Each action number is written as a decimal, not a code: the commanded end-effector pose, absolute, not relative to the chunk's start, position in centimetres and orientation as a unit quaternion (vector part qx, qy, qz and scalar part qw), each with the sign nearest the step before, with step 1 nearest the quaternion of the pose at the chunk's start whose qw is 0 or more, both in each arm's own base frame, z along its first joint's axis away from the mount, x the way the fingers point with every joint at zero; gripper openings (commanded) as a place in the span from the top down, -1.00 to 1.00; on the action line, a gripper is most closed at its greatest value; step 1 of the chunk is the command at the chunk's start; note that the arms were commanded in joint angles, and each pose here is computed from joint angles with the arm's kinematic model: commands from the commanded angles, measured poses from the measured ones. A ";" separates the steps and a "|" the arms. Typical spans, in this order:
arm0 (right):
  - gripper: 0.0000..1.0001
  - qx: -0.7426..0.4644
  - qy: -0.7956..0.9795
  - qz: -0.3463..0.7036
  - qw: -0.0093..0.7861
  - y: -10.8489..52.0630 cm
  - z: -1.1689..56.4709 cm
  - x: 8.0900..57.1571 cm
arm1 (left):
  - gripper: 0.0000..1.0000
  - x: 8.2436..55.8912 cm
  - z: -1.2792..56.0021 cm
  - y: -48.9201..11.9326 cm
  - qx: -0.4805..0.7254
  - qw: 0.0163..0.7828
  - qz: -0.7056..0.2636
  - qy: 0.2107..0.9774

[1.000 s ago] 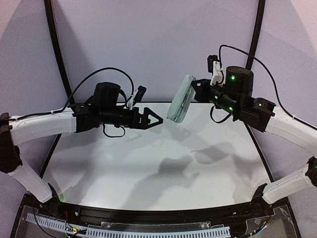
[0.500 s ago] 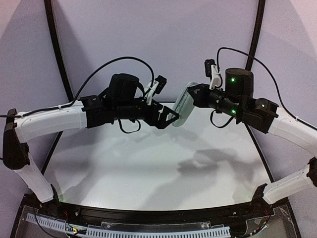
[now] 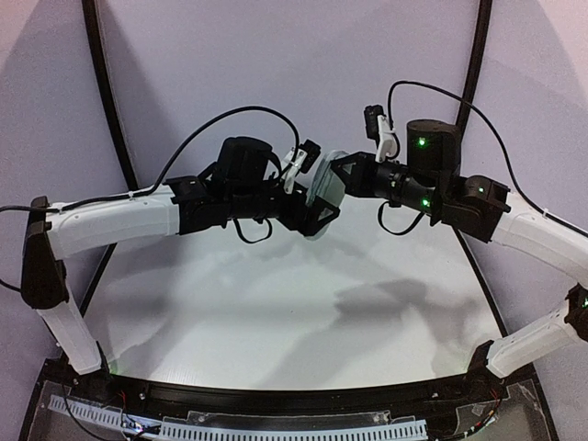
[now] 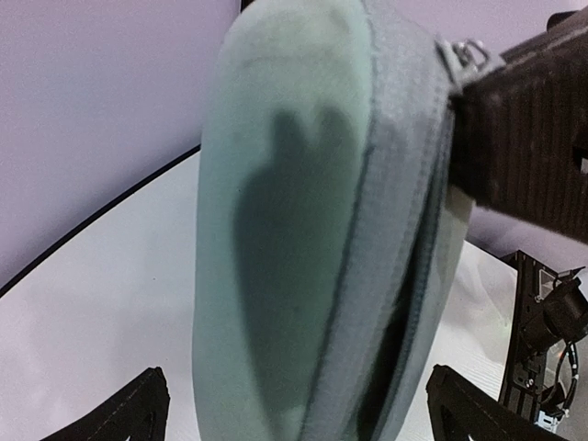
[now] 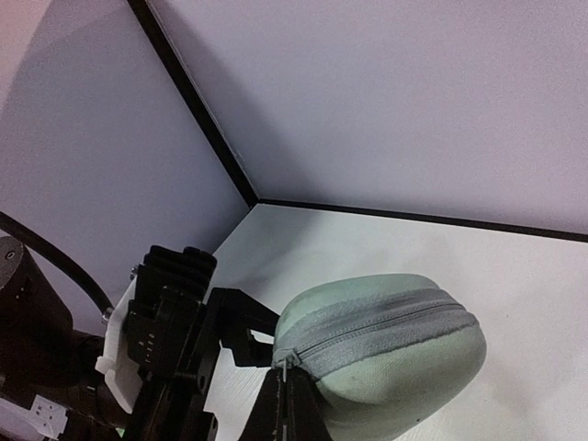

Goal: Open the umbrella

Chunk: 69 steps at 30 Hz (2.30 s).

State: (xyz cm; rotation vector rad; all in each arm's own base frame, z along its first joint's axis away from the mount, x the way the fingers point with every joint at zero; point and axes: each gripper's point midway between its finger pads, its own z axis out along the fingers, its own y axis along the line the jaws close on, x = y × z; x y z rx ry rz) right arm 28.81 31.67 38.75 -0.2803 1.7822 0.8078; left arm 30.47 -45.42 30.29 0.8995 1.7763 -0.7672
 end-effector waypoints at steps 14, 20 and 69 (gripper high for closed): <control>1.00 -0.117 0.702 0.412 0.568 32.8 43.8 27.2 | -0.61 31.8 32.0 -45.7 0.369 0.534 -0.288 0.704; 1.00 -0.118 0.705 0.409 0.567 32.9 43.3 27.3 | 0.17 31.5 32.4 -46.3 0.381 0.542 -0.299 0.687; 1.00 -0.235 0.844 0.364 0.318 28.9 27.4 29.4 | 0.98 17.3 40.5 -40.0 0.446 0.543 -0.488 0.518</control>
